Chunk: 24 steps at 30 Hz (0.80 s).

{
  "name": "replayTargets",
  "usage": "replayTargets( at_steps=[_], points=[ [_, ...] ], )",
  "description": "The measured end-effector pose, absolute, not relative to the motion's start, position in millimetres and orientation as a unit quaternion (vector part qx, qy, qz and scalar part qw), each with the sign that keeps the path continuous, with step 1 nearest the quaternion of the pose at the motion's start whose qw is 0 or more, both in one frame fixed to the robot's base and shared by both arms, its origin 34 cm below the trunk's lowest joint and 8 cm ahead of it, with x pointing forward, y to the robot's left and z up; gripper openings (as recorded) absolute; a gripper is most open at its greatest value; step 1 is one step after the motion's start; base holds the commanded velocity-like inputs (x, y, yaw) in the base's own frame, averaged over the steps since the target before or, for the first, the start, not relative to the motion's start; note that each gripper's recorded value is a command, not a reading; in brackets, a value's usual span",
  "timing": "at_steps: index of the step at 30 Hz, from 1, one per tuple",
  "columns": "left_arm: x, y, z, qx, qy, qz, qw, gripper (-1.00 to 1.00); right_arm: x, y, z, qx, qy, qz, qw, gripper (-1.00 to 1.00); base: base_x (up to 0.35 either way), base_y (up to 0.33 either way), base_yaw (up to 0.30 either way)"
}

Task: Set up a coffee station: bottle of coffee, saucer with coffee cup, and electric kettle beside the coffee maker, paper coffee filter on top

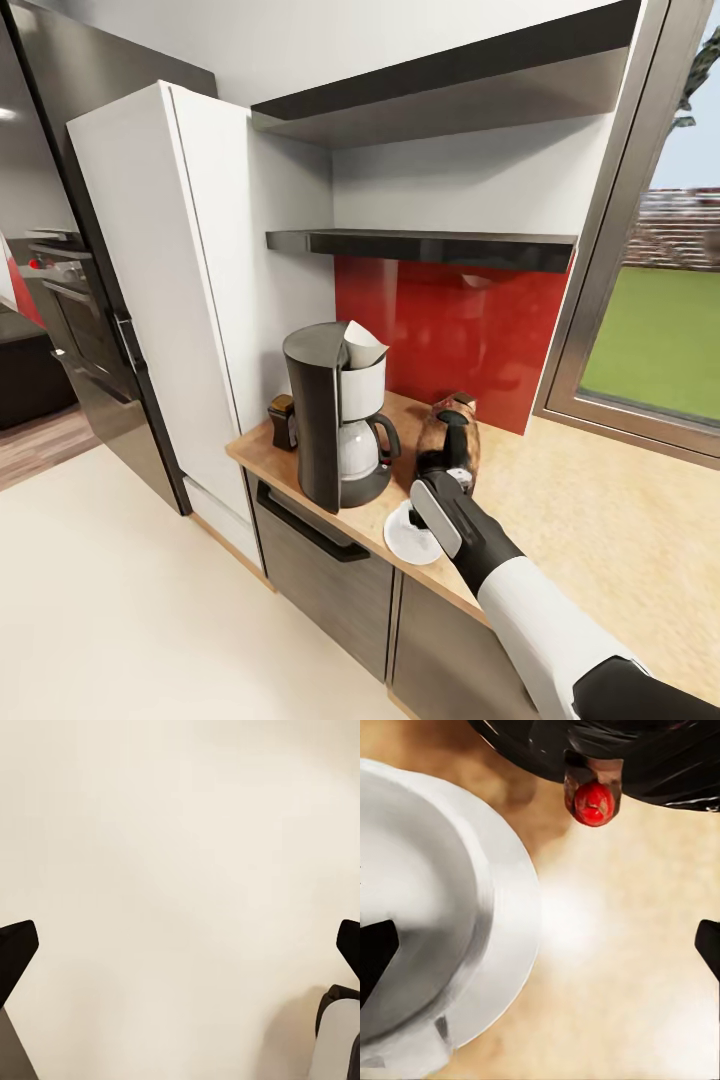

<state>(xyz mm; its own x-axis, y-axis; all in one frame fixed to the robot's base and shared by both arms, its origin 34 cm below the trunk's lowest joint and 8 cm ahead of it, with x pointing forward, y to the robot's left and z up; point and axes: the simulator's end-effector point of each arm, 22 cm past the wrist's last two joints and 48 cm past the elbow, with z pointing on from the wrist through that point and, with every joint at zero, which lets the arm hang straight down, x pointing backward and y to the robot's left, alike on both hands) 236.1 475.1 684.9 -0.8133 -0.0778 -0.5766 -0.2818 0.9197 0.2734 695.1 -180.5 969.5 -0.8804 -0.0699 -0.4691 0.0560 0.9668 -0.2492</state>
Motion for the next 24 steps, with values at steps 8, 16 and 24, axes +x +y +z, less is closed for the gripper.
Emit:
replayTargets(
  at_steps=[8,16,24],
  points=[
    [236.2,474.9,684.9,-0.096,0.936,0.176,0.29,1.0,695.3,-180.4,969.8,-0.003,0.961,-0.128,0.245,1.0,0.0,0.0,0.0],
    [236.1,475.0,684.9,-0.096,0.936,0.176,0.29,1.0,697.9,-176.8,975.2,-0.002,0.96,-0.123,0.252,1.0,0.0,0.0,0.0],
    [235.9,475.9,685.0,-0.096,0.936,0.176,0.289,1.0,715.8,-162.7,1015.6,0.0,0.948,-0.102,0.303,1.0,0.0,0.0,0.0]
  ],
)
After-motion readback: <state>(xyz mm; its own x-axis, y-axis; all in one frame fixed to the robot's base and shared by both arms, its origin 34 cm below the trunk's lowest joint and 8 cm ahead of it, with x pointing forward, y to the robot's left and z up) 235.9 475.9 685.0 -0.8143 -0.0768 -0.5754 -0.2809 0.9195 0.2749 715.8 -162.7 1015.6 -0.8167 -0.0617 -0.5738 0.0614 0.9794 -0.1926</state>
